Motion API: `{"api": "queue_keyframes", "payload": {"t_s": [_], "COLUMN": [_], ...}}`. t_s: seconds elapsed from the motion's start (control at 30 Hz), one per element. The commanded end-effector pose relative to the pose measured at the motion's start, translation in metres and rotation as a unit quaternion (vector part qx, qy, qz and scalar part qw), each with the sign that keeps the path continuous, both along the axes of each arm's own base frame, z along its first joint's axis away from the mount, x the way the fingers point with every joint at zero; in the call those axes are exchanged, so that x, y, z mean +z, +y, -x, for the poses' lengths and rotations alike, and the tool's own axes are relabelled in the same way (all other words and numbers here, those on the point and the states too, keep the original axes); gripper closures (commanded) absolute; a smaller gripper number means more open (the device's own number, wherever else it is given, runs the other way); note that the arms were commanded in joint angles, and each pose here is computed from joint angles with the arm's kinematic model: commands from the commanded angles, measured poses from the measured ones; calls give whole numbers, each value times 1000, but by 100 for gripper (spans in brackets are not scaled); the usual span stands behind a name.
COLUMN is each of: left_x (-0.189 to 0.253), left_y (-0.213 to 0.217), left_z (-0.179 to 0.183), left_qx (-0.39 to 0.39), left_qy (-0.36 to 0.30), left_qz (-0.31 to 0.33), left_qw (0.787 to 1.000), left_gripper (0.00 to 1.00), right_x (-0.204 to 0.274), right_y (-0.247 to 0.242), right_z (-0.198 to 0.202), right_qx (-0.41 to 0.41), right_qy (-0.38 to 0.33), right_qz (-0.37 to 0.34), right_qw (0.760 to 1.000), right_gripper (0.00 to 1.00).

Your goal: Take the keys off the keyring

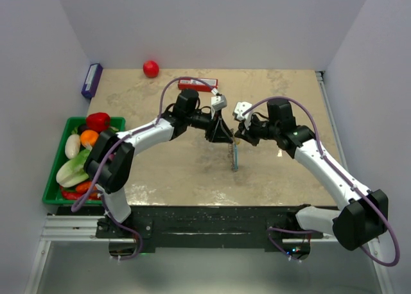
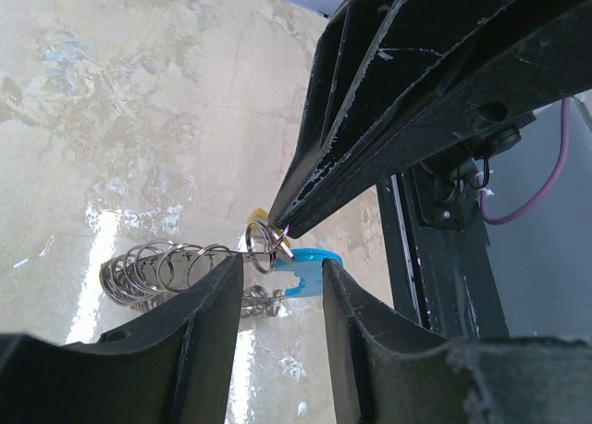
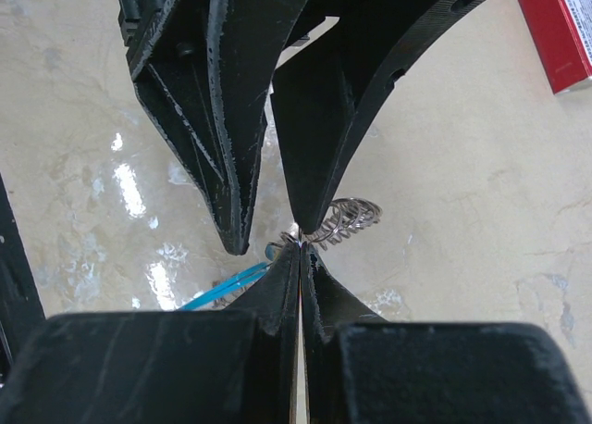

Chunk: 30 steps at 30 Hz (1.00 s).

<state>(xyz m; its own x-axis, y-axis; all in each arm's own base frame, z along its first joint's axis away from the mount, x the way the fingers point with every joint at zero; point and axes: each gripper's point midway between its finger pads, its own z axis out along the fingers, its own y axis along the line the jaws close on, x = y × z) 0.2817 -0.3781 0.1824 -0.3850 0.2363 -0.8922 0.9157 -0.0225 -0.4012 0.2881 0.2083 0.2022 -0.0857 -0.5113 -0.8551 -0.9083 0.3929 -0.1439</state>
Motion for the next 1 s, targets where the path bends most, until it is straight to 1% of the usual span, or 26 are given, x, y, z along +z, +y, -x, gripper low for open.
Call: {"api": "queue_keyframes", "payload": {"t_s": [0.0,0.13,0.23,0.27,0.3,0.33,0.37,0.7,0.8,0.83,0.87,0.9,0.97], "left_x": [13,12,13,13,13,13,13,15,16,16,16,16,17], "left_y": [-7,-9,-9,-9,-9,-9,-9,-8,-8,-8,-9,-9,-9], "left_z": [2,0,0,0,1,0,1,3,3,3,4,3,5], "left_qx": [-19,-18,-17,-19,-19,-19,-20,-25,-26,-26,-27,-26,-28], "left_qy": [-22,-22,-24,-23,-23,-23,-24,-25,-26,-26,-25,-25,-24], "left_qz": [19,18,19,20,20,20,20,23,25,26,26,27,28], "left_qw": [999,999,999,999,999,999,999,999,999,999,999,999,999], "left_gripper": [57,57,59,65,67,74,77,85,90,95,98,100,100], "right_x": [22,23,24,23,24,24,26,28,28,28,29,28,28], "right_y": [4,5,6,7,7,7,8,8,8,8,8,8,6], "right_z": [-2,0,3,4,6,6,7,9,9,9,9,9,7], "right_qx": [6,13,19,22,25,25,28,33,34,35,35,34,28], "right_qy": [-37,-33,-31,-29,-29,-28,-31,-30,-29,-29,-31,-29,-30], "right_qz": [-24,-28,-29,-29,-31,-32,-34,-34,-33,-34,-34,-33,-29], "right_qw": [999,999,999,999,999,999,999,998,998,998,998,998,999], "right_gripper": [100,100,100,100,100,100,100,100,100,100,100,100,100]}}
